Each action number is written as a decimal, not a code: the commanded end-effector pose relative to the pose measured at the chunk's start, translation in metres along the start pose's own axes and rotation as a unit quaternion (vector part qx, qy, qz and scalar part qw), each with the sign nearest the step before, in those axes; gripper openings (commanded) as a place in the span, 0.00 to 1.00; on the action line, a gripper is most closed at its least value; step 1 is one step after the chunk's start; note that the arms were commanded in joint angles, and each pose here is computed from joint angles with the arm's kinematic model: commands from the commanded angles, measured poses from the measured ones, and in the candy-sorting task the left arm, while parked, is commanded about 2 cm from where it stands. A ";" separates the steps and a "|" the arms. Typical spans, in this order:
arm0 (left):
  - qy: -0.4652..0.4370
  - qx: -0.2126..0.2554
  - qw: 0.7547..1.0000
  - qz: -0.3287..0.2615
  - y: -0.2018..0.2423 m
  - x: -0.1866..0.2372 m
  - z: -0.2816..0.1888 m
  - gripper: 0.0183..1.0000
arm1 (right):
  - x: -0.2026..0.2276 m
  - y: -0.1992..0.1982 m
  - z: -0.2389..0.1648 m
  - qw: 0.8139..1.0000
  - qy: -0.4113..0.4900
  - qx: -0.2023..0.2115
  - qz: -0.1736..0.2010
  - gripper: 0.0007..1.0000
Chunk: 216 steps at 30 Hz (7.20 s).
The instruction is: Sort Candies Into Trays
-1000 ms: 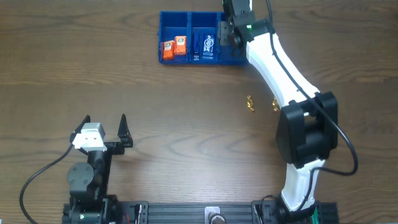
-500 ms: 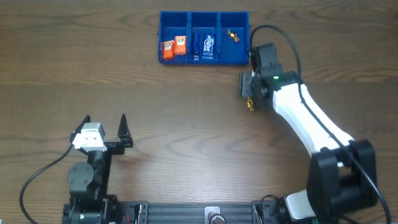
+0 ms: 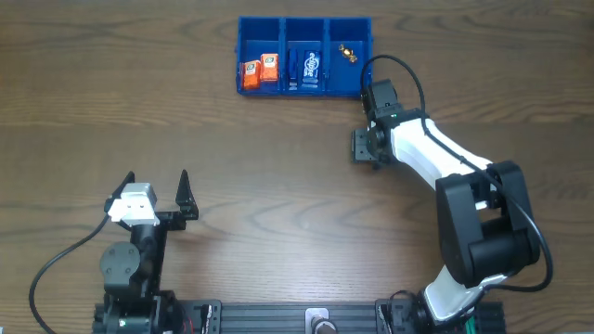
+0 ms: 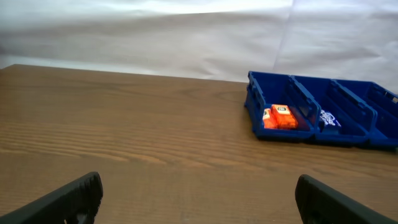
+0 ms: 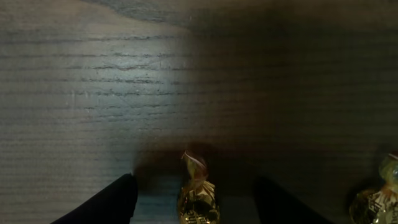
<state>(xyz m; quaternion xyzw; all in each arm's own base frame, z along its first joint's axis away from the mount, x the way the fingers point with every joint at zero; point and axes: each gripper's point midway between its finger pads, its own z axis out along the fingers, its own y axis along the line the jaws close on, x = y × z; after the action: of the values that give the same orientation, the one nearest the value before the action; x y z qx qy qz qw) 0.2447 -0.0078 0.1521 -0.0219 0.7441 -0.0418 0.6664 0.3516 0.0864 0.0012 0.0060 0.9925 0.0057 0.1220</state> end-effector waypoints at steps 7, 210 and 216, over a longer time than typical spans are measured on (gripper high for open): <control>0.026 0.002 1.000 0.005 0.000 0.016 0.001 1.00 | 0.010 -0.006 0.001 1.000 0.020 0.017 0.001 0.46; 0.026 0.002 1.000 0.005 0.000 0.016 0.001 1.00 | -0.210 0.040 -0.181 0.931 -0.362 -0.034 -0.031 0.75; 0.026 0.002 1.000 0.005 0.000 0.016 0.001 1.00 | -0.141 -0.033 -0.274 0.889 -0.458 -0.002 0.012 1.00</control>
<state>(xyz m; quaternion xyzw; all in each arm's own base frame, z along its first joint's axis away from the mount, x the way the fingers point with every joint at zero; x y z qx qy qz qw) 0.2448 -0.0078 0.1521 -0.0220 0.7441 -0.0416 0.6664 0.4728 0.0919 0.2520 -0.0048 0.8599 0.0339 0.5092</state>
